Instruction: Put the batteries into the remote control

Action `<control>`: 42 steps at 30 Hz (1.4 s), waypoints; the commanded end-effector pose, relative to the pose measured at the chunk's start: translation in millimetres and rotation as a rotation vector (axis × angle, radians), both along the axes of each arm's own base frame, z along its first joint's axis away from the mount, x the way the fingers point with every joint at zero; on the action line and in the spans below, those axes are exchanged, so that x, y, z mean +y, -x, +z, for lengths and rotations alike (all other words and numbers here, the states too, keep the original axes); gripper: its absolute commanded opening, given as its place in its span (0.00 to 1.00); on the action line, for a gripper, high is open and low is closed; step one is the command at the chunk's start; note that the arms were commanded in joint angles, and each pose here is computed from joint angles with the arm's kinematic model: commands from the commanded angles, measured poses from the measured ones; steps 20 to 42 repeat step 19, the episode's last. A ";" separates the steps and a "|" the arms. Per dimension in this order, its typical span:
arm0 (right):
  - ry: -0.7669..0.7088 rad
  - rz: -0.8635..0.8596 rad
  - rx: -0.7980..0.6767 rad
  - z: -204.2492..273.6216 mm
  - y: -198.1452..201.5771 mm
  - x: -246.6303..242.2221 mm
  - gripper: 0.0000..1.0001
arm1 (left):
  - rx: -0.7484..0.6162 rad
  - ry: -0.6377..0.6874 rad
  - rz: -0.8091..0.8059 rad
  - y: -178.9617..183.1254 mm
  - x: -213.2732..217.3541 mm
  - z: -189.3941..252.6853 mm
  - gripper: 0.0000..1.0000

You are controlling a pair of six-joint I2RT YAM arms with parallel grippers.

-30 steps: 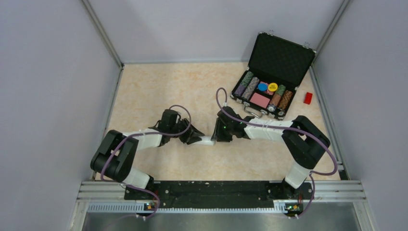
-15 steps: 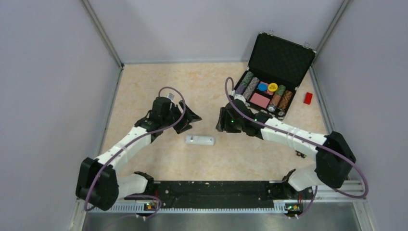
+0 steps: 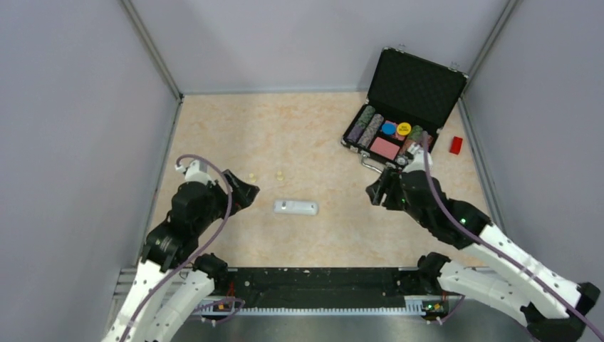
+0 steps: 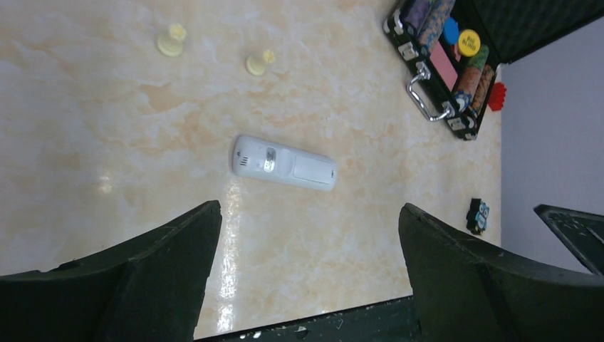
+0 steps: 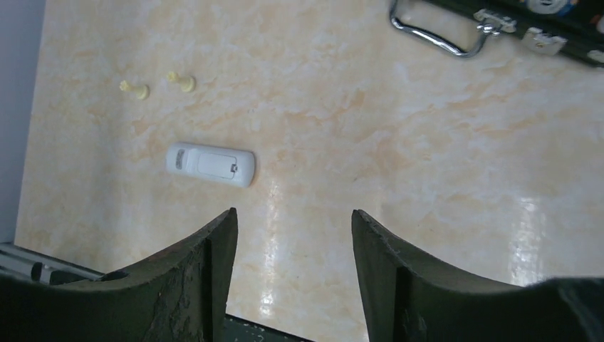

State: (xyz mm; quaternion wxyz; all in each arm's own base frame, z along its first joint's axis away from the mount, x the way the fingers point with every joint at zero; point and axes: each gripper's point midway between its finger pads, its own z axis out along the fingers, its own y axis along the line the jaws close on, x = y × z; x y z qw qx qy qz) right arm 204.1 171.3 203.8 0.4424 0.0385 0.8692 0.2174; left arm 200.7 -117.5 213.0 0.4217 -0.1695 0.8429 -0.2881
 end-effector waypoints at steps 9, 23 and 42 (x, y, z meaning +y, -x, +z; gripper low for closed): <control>-0.056 -0.295 -0.307 128.3 61.6 -154.1 0.99 | -0.137 -0.072 0.164 73.1 70.6 37.8 0.99; -0.166 -0.334 -0.342 136.5 90.9 -187.7 0.99 | -0.151 0.000 0.220 111.4 89.3 43.1 0.99; -0.166 -0.334 -0.342 136.5 90.9 -187.7 0.99 | -0.151 0.000 0.220 111.4 89.3 43.1 0.99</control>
